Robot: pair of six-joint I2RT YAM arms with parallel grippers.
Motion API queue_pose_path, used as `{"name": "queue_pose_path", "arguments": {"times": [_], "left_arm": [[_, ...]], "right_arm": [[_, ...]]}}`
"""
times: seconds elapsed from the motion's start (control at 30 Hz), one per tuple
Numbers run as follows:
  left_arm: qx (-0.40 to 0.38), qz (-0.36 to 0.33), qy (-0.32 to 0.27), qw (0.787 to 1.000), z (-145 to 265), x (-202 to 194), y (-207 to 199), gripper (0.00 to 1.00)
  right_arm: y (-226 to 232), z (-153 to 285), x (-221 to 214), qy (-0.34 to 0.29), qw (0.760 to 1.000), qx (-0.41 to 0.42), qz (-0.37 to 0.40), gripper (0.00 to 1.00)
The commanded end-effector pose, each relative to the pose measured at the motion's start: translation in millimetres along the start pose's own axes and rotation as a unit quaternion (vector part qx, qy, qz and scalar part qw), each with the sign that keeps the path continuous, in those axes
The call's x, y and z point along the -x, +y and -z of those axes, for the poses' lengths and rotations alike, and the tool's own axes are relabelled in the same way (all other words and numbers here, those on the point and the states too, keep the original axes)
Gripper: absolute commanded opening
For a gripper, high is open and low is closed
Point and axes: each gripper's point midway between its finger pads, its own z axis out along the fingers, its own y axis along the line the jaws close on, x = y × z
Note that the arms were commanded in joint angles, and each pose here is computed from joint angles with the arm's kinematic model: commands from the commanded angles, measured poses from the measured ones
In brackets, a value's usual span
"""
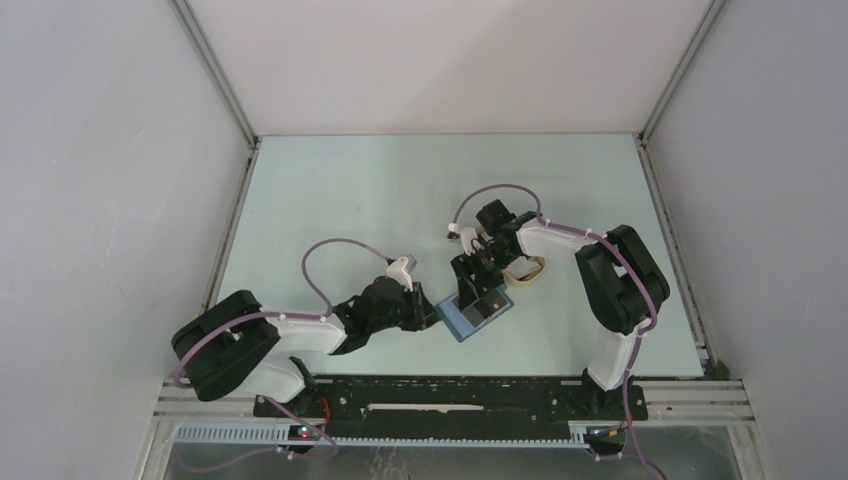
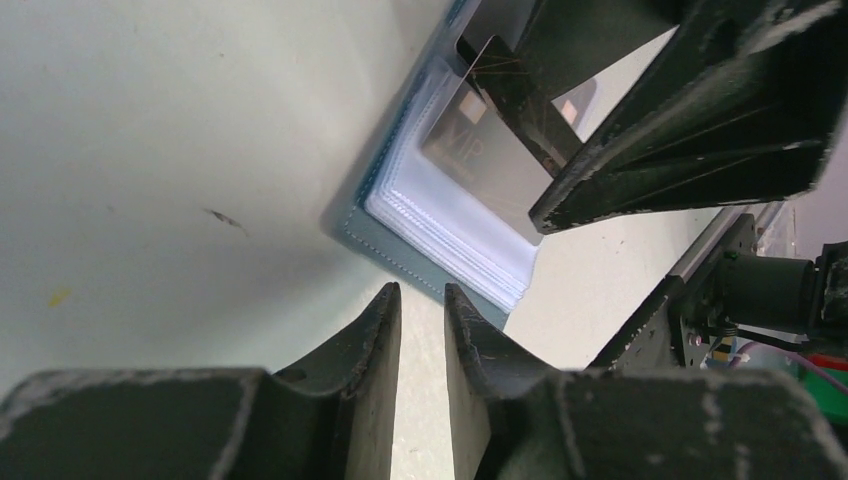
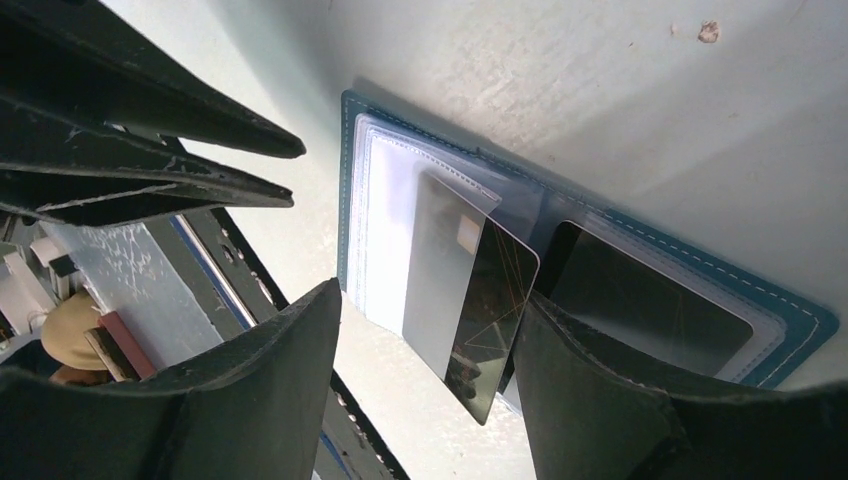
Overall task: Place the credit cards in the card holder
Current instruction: Insert the credit card into the card holder.
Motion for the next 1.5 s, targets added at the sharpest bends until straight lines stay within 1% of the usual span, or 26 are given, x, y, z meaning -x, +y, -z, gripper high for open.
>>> {"name": "queue_pose_path", "arguments": {"times": [0.0, 0.17, 0.3, 0.43, 0.67, 0.77, 0.9, 1.03, 1.07, 1.17, 1.27, 1.47], "left_arm": [[-0.001, 0.01, -0.003, 1.0, -5, 0, -5, 0.27], [-0.004, 0.01, -0.004, 1.0, -6, -2, -8, 0.27], [-0.011, 0.008, -0.008, 1.0, -6, -1, -10, 0.28], [-0.019, 0.003, -0.012, 1.0, -4, -1, -12, 0.28], [-0.031, 0.0, -0.014, 0.999, -4, -1, -17, 0.27], [-0.036, 0.003, -0.015, 0.999, -5, -1, -19, 0.27], [-0.042, 0.006, -0.014, 0.999, -7, -3, -22, 0.27], [-0.039, 0.01, -0.018, 0.999, -7, -3, -21, 0.27], [-0.039, 0.01, -0.02, 0.999, -7, -2, -21, 0.27], [-0.038, 0.01, -0.027, 0.999, -5, 0, -20, 0.27], [-0.039, 0.008, -0.029, 0.999, -4, 1, -20, 0.27], [-0.052, 0.013, -0.022, 0.998, 1, -6, -27, 0.26]], "right_arm": [[2, 9, 8, -0.007, 0.999, -0.001, 0.036, 0.71], [3, 9, 7, -0.002, 0.999, -0.011, 0.052, 0.72], [-1, 11, 10, -0.003, 0.996, -0.043, 0.08, 0.73], [-2, 15, 10, -0.005, 0.994, -0.054, 0.093, 0.73], [6, 16, 7, 0.0, 0.993, -0.04, 0.11, 0.72], [7, 14, 5, 0.003, 0.994, -0.033, 0.099, 0.69], [22, 10, 2, 0.006, 0.998, 0.043, 0.049, 0.67], [25, 4, 2, 0.005, 0.998, 0.066, 0.007, 0.62], [24, 2, 3, 0.004, 0.998, 0.063, 0.004, 0.62], [13, -1, 4, 0.007, 1.0, 0.016, 0.021, 0.61], [5, 6, 8, -0.003, 0.999, -0.018, 0.045, 0.61], [2, 17, 9, -0.01, 0.998, -0.024, 0.062, 0.58]]}}
